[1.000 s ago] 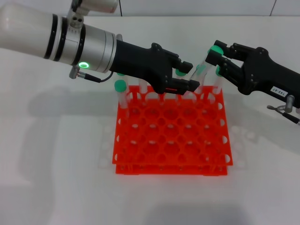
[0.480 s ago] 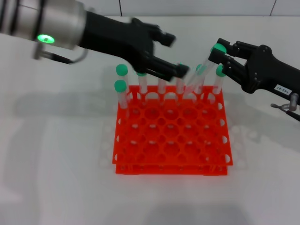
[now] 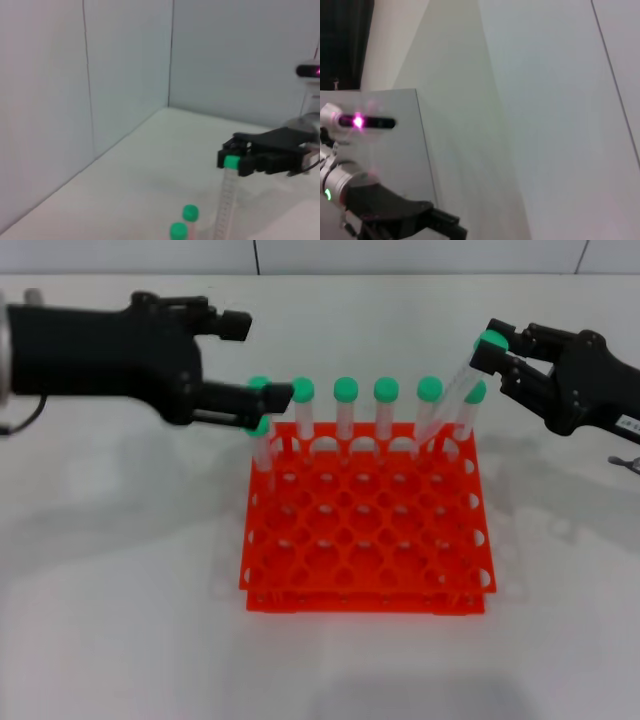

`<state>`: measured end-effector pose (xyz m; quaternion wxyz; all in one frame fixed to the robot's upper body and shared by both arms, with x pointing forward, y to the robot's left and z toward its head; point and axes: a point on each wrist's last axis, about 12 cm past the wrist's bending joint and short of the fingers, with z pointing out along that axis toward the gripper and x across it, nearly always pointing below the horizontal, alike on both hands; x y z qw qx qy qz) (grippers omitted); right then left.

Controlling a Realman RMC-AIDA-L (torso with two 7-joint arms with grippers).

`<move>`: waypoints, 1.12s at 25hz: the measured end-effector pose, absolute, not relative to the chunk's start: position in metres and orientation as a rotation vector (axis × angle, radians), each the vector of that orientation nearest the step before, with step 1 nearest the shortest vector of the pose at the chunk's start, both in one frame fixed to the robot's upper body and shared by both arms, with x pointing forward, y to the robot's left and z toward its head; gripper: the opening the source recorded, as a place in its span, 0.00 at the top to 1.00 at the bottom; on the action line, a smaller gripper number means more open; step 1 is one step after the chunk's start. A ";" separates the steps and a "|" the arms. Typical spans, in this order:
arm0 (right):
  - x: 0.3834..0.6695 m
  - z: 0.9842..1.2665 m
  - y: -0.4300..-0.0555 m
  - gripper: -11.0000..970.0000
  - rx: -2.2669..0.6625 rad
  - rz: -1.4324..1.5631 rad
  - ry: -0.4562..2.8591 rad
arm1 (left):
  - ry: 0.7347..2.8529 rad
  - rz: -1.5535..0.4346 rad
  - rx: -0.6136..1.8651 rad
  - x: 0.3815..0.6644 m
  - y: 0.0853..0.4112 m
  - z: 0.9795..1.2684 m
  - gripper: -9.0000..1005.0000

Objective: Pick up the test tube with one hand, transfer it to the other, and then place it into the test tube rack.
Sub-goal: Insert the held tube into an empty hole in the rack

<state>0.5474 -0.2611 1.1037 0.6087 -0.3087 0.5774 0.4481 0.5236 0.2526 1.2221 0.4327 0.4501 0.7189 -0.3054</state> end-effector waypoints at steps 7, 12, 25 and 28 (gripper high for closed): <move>0.556 1.123 -0.260 0.72 -0.790 1.074 1.327 | 1.808 -0.745 0.996 0.477 0.300 1.179 0.12; 0.563 1.134 -0.256 0.72 -0.845 1.110 1.328 | 1.780 -0.756 0.914 0.454 0.324 1.150 0.12; 0.578 1.149 -0.226 0.72 -0.952 1.136 1.306 | 1.741 -0.714 0.750 0.421 0.365 1.098 0.12; 0.579 1.148 -0.219 0.72 -0.964 1.138 1.307 | 1.739 -0.708 0.760 0.421 0.365 1.096 0.12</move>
